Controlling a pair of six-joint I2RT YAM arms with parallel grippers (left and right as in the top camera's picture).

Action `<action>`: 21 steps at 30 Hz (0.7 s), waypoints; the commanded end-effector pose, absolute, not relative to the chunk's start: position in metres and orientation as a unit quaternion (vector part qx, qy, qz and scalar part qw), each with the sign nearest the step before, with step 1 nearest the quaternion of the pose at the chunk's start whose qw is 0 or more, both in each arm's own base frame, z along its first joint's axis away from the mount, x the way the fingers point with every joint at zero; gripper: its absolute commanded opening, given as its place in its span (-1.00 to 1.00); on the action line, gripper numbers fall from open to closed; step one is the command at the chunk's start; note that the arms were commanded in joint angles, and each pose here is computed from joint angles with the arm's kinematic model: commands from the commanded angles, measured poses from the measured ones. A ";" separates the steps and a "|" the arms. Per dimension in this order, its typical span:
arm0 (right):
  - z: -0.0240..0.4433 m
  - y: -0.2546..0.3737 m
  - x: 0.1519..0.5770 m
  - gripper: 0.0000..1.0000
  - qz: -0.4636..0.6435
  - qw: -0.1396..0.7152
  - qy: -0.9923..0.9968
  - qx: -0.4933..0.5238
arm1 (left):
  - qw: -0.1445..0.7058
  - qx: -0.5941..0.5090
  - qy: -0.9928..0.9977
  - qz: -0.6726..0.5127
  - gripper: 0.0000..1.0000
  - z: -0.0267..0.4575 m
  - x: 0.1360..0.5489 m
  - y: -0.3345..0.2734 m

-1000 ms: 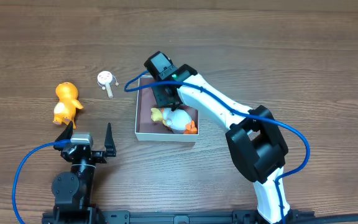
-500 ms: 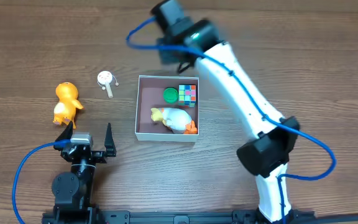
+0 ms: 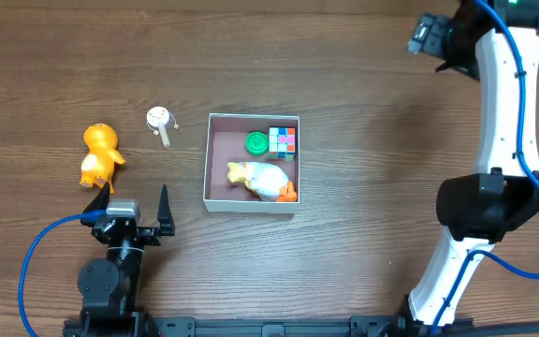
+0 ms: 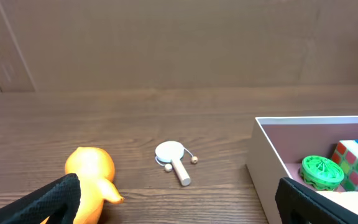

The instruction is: Pack container

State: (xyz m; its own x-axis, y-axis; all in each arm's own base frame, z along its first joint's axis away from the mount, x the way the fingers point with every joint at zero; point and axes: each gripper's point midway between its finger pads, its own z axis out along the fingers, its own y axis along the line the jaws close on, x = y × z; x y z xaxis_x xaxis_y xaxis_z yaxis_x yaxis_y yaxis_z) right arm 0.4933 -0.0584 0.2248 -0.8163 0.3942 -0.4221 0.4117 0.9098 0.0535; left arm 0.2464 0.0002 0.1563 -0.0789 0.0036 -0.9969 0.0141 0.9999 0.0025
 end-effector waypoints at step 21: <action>0.162 -0.072 0.497 1.00 -0.033 0.186 0.956 0.224 | 0.691 -0.023 0.722 0.041 1.00 0.164 0.246 0.019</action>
State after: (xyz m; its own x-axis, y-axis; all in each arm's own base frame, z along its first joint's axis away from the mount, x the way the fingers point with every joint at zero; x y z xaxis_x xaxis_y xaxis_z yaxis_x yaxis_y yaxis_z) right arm 0.4953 -0.0738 0.1568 -0.8361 0.4160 -0.3575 0.4420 0.8970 0.0100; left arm 0.2464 0.0047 0.1568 -0.0773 0.0075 -0.9970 -0.0119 0.9999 0.0084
